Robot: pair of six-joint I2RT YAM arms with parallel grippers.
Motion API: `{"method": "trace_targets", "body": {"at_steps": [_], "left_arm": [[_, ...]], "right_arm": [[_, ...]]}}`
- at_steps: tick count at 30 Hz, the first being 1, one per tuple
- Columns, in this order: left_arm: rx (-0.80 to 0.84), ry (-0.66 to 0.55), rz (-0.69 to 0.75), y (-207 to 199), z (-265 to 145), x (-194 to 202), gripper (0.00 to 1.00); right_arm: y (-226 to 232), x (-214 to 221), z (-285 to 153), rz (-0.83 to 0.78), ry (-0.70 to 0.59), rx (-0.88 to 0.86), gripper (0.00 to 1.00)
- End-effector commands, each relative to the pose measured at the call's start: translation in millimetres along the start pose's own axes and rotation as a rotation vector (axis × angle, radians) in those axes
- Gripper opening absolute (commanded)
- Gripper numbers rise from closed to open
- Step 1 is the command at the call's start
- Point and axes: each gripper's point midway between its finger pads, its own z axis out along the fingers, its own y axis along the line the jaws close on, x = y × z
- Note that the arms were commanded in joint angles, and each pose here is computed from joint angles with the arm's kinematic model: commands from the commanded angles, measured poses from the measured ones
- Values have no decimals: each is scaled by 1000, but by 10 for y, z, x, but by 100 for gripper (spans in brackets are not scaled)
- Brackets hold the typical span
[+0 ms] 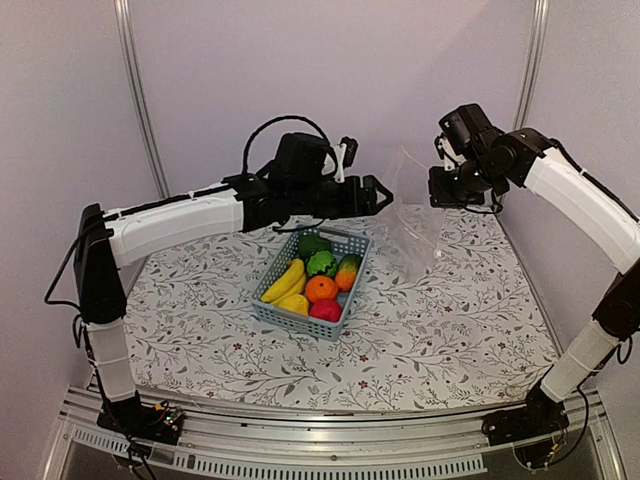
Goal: Place the food in the zip-top bag and seal the zipper
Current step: Open the zipper food storage bag at the center of the board, then pick up the fake fruit from the bin.
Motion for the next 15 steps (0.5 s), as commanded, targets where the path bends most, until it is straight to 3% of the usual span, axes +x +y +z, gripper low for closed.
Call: {"method": "trace_targets", "body": {"at_steps": [1, 4, 10, 15], "left_arm": [[126, -181, 173, -426, -639, -476, 84], [25, -139, 168, -115, -792, -291, 84], [-295, 79, 89, 814, -977, 443, 83], [-399, 204, 35, 1148, -1094, 861, 85]], "right_arm": [[-326, -105, -183, 5, -30, 76, 0], [-460, -171, -270, -3, -48, 120, 0], [-726, -370, -519, -20, -104, 248, 0], [-636, -386, -439, -41, -105, 207, 0]]}}
